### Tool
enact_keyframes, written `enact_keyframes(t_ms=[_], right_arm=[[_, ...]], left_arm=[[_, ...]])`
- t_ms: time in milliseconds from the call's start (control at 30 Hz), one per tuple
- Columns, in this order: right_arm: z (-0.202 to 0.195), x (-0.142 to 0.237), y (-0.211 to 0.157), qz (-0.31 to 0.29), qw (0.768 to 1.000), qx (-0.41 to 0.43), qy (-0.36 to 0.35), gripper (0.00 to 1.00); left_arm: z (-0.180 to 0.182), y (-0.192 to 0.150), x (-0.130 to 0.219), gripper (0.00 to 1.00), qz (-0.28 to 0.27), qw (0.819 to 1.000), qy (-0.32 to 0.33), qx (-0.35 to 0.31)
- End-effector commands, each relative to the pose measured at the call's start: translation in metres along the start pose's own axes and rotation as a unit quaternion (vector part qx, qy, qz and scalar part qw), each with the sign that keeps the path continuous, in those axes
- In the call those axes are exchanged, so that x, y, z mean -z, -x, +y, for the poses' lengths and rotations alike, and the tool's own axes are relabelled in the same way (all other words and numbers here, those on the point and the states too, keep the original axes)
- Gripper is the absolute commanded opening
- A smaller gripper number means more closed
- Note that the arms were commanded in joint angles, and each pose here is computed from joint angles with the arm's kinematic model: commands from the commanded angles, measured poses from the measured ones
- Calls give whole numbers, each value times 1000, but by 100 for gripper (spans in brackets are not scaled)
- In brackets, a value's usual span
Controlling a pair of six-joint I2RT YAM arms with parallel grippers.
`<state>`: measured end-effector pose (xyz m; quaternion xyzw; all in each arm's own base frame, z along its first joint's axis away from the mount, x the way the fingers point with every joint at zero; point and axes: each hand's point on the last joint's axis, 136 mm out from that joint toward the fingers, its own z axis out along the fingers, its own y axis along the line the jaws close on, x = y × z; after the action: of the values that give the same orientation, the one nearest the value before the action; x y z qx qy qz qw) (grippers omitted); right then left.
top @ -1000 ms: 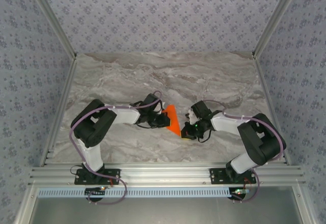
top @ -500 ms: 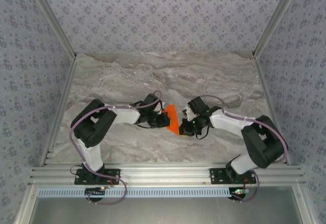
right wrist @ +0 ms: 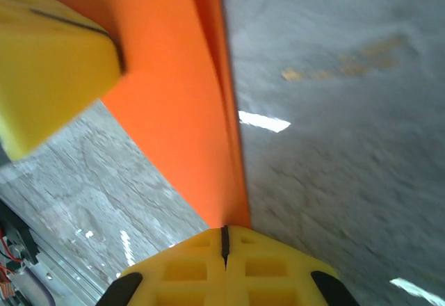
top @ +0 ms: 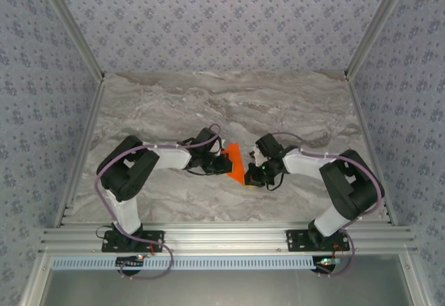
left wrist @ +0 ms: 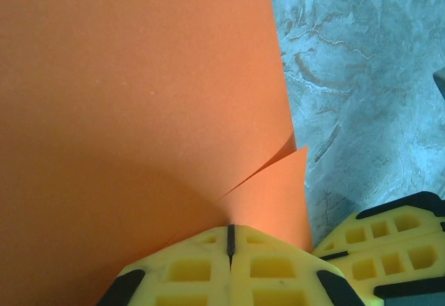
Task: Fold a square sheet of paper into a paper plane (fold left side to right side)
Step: Third fold the triangle at the center of the table.
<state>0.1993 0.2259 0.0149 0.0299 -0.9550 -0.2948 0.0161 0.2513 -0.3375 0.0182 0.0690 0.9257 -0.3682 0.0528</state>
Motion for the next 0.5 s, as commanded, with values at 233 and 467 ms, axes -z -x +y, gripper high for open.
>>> enact_keyframes(t_ms=[233, 467], right_arm=[[-45, 5, -37, 41, 997, -34, -60, 0], [-35, 14, -28, 30, 998, -2, -49, 0]], left_arm=[[25, 5, 5, 2, -6, 998, 60, 17], [-15, 28, 34, 12, -33, 999, 36, -14]])
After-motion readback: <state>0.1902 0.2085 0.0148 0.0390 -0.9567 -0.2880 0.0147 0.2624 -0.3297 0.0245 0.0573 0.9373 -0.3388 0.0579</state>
